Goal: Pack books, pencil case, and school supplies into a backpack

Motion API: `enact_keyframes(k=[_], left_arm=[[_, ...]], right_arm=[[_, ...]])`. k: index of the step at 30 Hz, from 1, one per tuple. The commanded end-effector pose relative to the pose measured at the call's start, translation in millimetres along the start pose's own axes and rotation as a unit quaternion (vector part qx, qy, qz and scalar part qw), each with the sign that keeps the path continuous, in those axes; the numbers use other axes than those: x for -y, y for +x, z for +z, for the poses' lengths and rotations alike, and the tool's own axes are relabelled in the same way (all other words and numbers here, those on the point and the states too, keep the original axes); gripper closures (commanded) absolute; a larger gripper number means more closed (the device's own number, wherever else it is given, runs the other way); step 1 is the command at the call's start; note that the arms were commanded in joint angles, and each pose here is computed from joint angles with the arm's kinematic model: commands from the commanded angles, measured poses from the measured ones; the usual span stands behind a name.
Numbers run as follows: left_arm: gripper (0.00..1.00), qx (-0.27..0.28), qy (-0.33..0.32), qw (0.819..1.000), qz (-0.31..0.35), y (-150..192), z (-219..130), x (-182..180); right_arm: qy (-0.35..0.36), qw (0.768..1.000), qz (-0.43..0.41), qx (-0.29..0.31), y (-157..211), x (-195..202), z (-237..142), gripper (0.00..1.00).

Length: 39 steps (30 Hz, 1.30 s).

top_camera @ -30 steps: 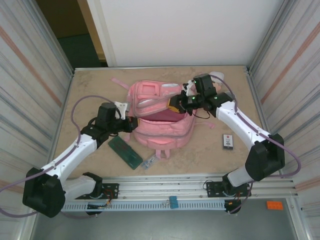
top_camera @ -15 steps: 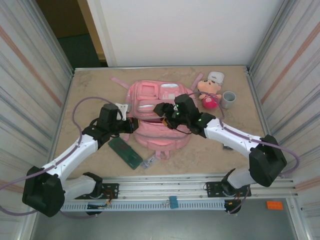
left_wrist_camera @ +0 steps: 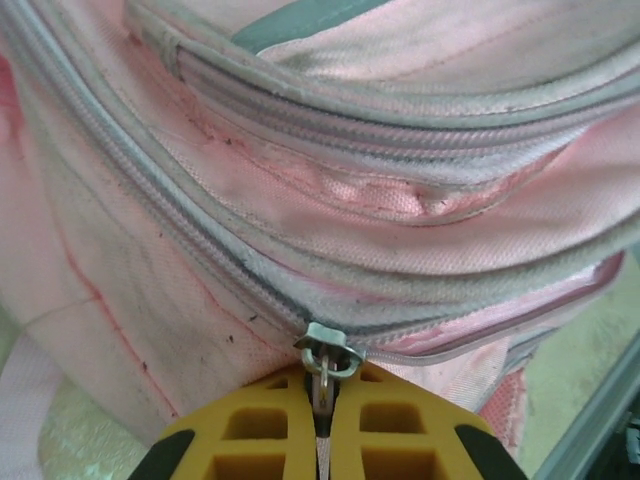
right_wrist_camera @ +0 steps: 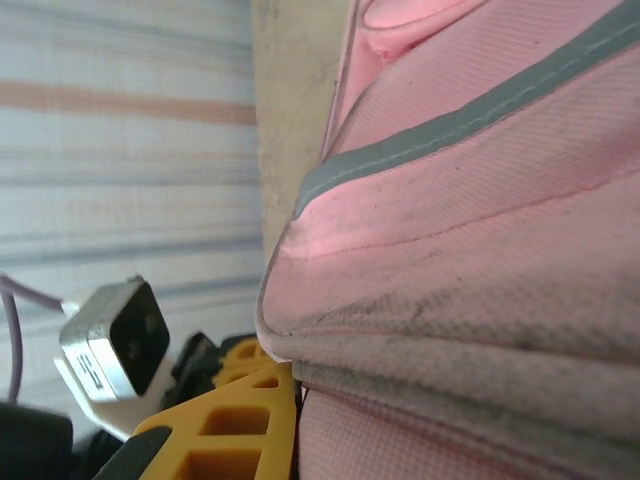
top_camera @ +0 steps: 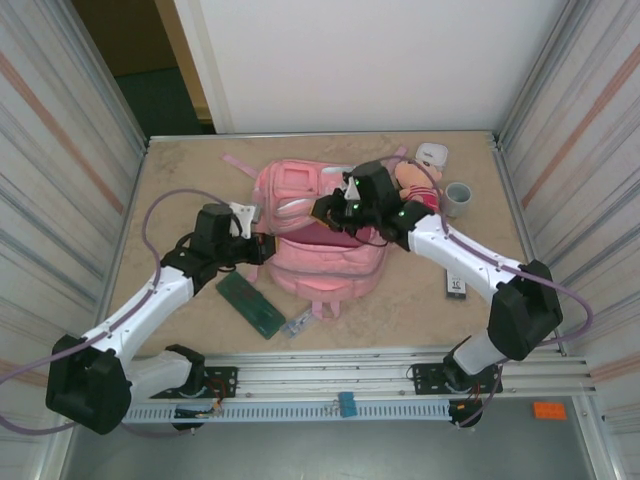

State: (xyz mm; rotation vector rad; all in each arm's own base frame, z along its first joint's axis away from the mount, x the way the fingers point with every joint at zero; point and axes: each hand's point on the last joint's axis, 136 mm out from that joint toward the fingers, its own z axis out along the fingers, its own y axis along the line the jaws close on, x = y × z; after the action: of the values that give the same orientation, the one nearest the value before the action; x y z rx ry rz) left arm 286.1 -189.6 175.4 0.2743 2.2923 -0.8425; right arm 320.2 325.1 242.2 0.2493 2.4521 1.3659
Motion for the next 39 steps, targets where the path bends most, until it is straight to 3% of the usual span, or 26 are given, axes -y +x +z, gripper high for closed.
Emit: enact_keyframes(k=[1,4,10,18,28,31,33,39], left_arm=[[1.00,0.026,-0.065,0.997,0.017,-20.5,-15.5,-31.2],[1.00,0.031,-0.056,0.997,0.038,-31.4,-16.7,-27.0],[1.00,0.031,-0.026,0.995,0.087,-49.0,-15.6,-13.9],[1.00,-0.006,-0.075,0.993,0.090,-49.7,-1.2,-57.1],[1.00,-0.024,-0.121,0.990,0.060,-60.7,33.3,-96.4],[0.81,-0.009,-0.106,0.993,0.045,-71.5,31.2,-87.3],[0.59,0.009,-0.104,0.994,0.035,-79.4,20.9,-79.1],[0.35,0.057,-0.117,0.991,0.013,-89.3,-25.4,-57.2]], right_arm=[[-0.025,0.996,-0.069,-0.043,-11.3,-17.1,-37.5,1.00],[-0.059,0.994,-0.064,-0.062,-24.2,-26.4,-49.2,1.00],[-0.062,0.987,-0.091,-0.114,-22.0,-34.6,-53.4,1.00],[-0.093,0.977,-0.117,-0.154,-7.8,-50.2,-65.8,1.00],[-0.093,0.979,-0.121,-0.133,-15.6,-55.7,-69.0,1.00],[-0.079,0.988,-0.098,-0.087,-34.4,-50.4,-60.7,1.00],[-0.087,0.992,-0.080,-0.051,-48.0,-50.8,-54.0,1.00],[-0.090,0.993,-0.072,0.026,-77.2,-53.2,-39.4,1.00]])
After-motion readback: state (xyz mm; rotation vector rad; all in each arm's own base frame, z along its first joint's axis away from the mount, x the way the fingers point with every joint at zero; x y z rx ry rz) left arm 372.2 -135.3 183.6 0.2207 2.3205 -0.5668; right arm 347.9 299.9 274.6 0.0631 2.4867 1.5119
